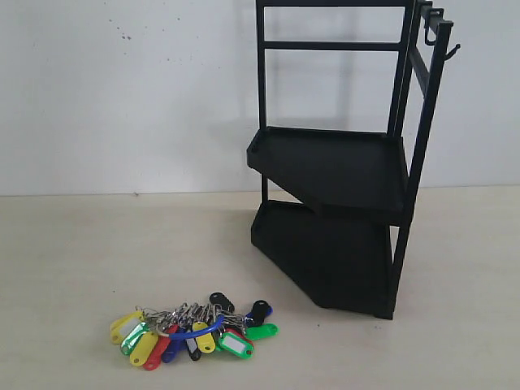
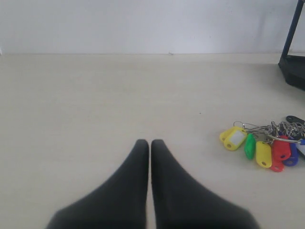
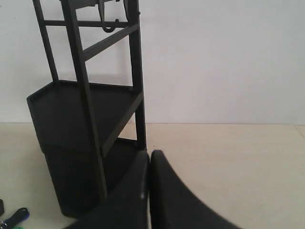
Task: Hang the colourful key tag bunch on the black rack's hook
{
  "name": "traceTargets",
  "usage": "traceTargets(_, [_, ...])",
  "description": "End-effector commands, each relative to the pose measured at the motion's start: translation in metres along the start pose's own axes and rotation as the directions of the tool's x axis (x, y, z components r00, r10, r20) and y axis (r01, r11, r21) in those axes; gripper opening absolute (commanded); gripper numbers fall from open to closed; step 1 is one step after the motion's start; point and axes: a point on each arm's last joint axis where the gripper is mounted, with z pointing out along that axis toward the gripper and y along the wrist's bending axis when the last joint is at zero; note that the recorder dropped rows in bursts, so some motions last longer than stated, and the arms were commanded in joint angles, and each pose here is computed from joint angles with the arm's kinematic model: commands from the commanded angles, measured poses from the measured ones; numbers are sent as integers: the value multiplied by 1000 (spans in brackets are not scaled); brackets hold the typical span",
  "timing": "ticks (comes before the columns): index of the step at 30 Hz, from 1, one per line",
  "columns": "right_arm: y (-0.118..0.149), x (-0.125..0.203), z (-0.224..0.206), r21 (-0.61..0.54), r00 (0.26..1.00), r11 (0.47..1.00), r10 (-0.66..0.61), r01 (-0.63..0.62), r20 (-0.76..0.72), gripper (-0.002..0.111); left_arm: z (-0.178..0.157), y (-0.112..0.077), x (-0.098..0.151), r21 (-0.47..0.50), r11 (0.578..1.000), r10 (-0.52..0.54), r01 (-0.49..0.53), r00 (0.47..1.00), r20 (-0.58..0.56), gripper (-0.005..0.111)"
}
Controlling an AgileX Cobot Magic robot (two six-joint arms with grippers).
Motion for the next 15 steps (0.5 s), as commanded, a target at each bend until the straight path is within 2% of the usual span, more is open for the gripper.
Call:
traceTargets(1, [0,-5,0,3,1000,1000,-8,8,19,0,0,0,-2,-1,1000,-18,18,1000,19,4])
traceTargets(6, [0,-5,0,3,1000,1000,-8,7,20,0,0,0,-2,-1,1000,-18,18,1000,19,4])
traceTargets(11, [1,-16,-1,-16,988,999,53,-51,142,0,0,0,-2,-1,1000,-18,18,1000,19,4])
traceTargets(15, [3,-19,3,-24,999,1000,18,-17,45,0,0,0,-2,-1,1000,-18,18,1000,19,4])
